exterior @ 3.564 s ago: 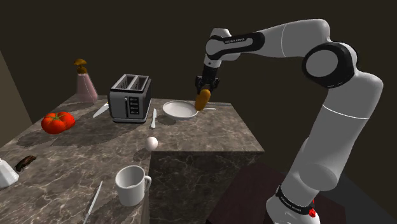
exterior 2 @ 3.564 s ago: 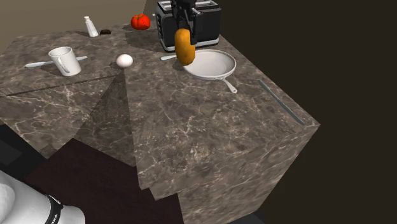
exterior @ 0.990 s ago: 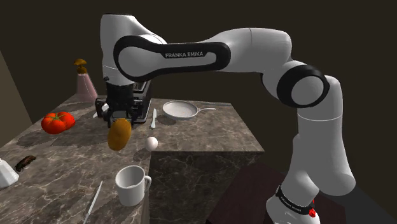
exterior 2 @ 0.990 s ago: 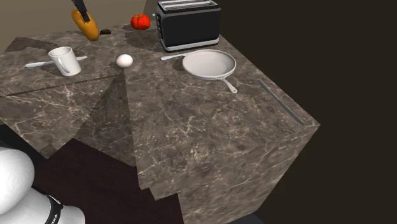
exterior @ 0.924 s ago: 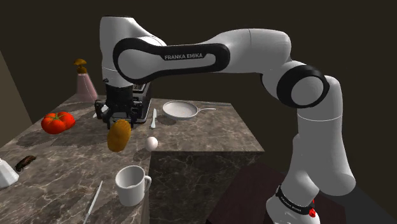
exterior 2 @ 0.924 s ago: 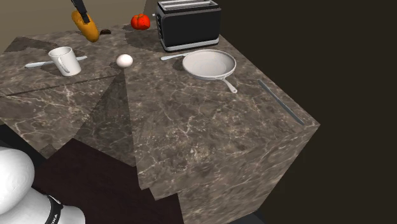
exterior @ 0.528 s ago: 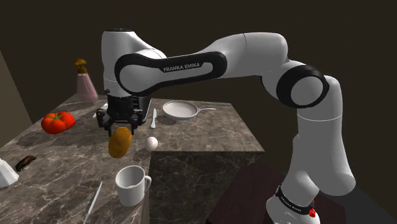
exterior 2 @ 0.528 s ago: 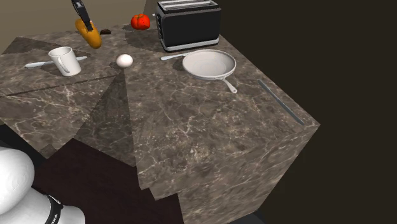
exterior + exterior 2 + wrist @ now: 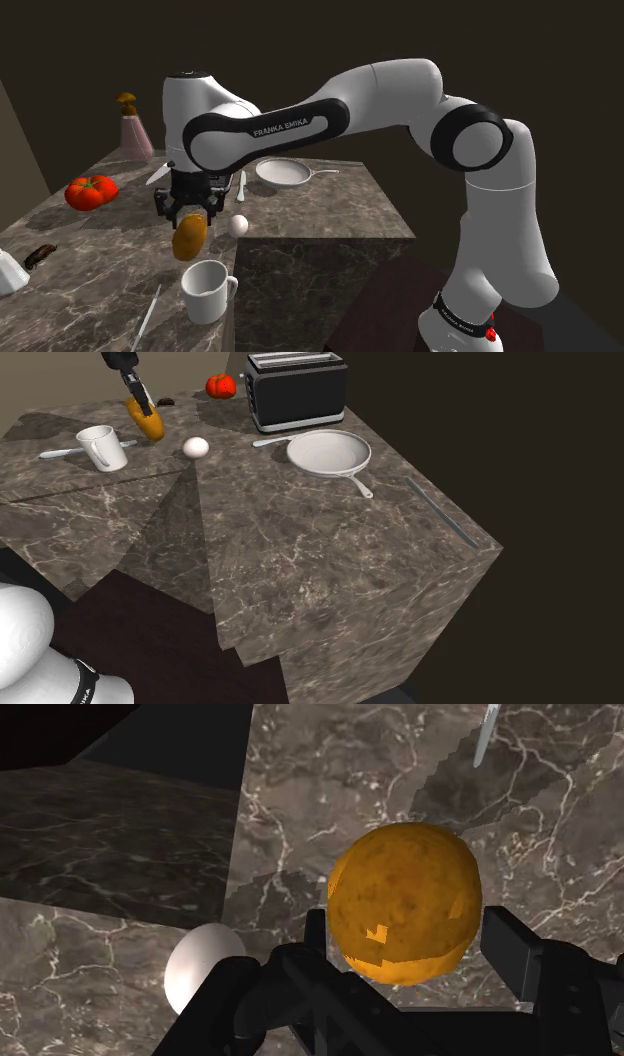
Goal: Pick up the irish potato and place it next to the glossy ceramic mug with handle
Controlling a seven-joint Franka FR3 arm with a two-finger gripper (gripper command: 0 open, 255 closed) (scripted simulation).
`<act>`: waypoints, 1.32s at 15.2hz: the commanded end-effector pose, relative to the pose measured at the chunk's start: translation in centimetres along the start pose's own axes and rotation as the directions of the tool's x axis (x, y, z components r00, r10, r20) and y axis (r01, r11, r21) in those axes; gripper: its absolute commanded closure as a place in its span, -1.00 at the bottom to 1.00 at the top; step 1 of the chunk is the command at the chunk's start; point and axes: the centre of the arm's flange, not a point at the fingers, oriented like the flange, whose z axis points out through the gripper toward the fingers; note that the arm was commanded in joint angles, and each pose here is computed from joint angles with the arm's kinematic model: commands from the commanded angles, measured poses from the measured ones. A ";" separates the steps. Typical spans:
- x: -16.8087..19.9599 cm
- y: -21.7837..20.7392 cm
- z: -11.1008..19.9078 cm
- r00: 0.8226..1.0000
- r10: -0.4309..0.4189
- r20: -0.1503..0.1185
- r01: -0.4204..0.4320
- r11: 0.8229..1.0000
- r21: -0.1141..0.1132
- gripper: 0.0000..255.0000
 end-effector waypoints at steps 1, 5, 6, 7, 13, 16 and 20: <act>0.0 0.1 1.1 1.000 0.000 0.000 0.000 1.000 0.001 1.00; -0.1 0.3 3.2 1.000 0.000 0.000 0.000 1.000 0.001 1.00; -0.1 0.3 3.8 1.000 0.000 0.000 0.000 1.000 0.001 1.00; -0.1 0.3 4.3 1.000 0.000 0.000 0.000 1.000 0.001 1.00; -0.3 0.6 7.4 1.000 0.000 0.000 0.000 1.000 0.001 1.00; -0.3 0.6 7.8 1.000 0.000 0.000 0.000 1.000 0.001 1.00; -0.3 0.6 7.8 1.000 0.000 0.000 0.000 1.000 0.001 1.00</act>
